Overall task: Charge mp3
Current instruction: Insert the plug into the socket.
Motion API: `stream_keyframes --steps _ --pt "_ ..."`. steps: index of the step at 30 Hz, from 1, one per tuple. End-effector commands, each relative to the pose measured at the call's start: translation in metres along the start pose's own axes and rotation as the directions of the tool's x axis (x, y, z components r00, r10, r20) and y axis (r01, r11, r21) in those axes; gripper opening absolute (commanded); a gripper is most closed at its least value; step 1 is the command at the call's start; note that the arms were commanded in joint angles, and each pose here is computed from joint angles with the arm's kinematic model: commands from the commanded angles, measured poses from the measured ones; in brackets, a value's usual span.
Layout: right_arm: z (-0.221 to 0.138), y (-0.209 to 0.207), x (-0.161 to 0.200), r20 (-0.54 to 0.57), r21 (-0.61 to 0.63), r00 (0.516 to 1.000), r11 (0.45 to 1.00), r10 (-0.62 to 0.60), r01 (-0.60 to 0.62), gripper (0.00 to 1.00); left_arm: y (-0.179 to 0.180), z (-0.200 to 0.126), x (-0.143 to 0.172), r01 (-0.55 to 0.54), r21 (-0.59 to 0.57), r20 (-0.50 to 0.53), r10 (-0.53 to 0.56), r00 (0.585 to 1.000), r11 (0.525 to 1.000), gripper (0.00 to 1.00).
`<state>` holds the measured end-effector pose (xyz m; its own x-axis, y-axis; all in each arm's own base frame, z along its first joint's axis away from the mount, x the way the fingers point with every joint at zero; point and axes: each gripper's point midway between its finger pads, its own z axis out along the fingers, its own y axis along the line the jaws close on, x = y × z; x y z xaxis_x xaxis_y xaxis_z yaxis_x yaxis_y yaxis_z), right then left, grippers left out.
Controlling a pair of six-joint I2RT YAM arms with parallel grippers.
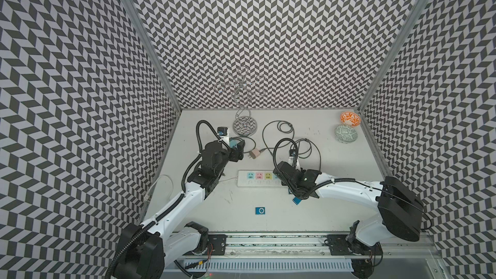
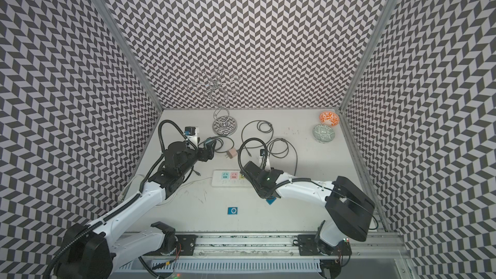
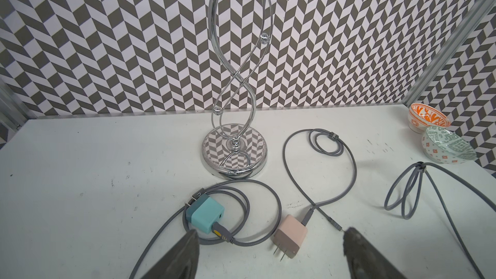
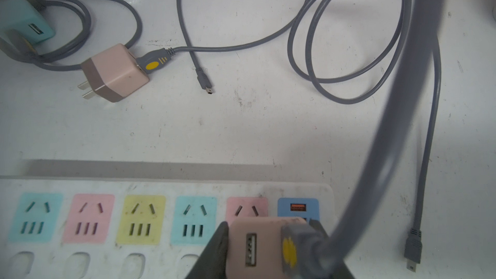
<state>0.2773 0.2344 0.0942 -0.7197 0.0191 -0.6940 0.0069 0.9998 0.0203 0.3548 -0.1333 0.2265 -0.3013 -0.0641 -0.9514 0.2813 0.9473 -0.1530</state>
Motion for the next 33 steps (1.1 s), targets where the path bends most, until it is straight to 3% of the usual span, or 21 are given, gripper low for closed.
stream_keyframes --steps 1,13,22,33 --pt "0.001 0.006 -0.008 0.038 -0.011 0.999 0.999 0.033 -0.032 0.17 0.002 -0.004 -0.007 -0.002 -0.005 0.032 0.002 0.999 1.000 0.84" --pt "0.009 0.018 0.006 -0.006 -0.038 1.000 0.999 0.003 -0.003 0.16 0.002 -0.004 -0.007 -0.001 -0.004 0.034 0.001 0.999 1.000 0.84" --pt "0.015 0.010 0.024 -0.040 0.068 0.998 0.997 -0.042 0.044 0.16 0.002 -0.004 -0.007 -0.001 -0.004 0.034 0.001 0.999 1.000 0.84" --pt "0.003 -0.006 0.051 -0.022 0.070 0.998 0.996 0.063 -0.062 0.07 0.003 -0.005 -0.012 0.006 -0.014 0.053 -0.005 0.999 1.000 0.84"
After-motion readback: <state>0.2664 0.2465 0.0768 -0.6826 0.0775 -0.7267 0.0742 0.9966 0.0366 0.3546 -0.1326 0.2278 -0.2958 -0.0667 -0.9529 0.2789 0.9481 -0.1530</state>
